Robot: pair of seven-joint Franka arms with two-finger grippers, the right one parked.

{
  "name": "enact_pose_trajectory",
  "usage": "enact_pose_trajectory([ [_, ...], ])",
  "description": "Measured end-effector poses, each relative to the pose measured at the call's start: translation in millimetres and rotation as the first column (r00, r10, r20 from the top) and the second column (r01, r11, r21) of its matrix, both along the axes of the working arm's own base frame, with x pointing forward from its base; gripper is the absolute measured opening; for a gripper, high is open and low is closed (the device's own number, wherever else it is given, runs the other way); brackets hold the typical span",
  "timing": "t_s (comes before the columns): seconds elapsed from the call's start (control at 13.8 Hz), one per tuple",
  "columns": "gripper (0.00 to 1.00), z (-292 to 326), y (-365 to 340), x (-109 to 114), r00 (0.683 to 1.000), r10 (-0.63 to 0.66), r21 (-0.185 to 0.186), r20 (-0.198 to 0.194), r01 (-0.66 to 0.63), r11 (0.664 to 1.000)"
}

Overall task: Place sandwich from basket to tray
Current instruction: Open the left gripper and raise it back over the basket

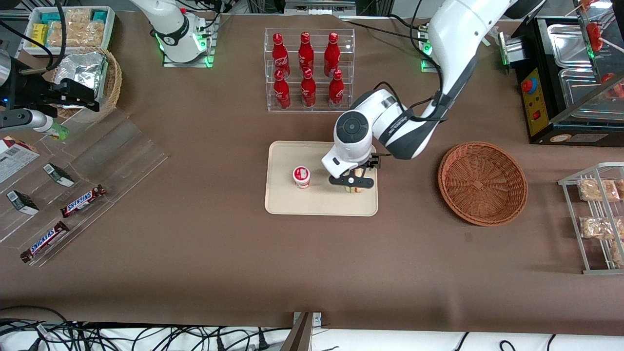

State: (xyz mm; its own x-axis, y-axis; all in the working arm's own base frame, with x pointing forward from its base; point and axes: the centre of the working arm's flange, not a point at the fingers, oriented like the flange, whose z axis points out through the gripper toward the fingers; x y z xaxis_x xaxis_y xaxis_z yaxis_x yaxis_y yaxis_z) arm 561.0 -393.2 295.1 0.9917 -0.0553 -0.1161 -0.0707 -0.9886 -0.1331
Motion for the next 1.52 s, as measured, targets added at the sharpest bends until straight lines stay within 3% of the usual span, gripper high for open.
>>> enact_pose_trajectory([
  [0.14, 1.0, 48, 19, 17, 0.997, 0.061, 0.015, 0.036, -0.062, 0.998],
  [0.36, 1.0, 111, 59, 36, 0.978, 0.178, 0.006, 0.111, -0.179, 0.984],
  [0.51, 1.0, 151, 87, 41, 0.959, 0.239, 0.006, 0.151, -0.243, 0.97],
  [0.8, 1.0, 215, 129, 36, 0.93, 0.316, -0.011, 0.191, -0.32, 0.947],
  [1.16, 1.0, 245, 156, 31, 0.915, 0.362, -0.036, 0.177, -0.361, 0.932],
  [1.52, 1.0, 274, 241, 38, 0.946, 0.297, -0.081, 0.129, -0.288, 0.954],
])
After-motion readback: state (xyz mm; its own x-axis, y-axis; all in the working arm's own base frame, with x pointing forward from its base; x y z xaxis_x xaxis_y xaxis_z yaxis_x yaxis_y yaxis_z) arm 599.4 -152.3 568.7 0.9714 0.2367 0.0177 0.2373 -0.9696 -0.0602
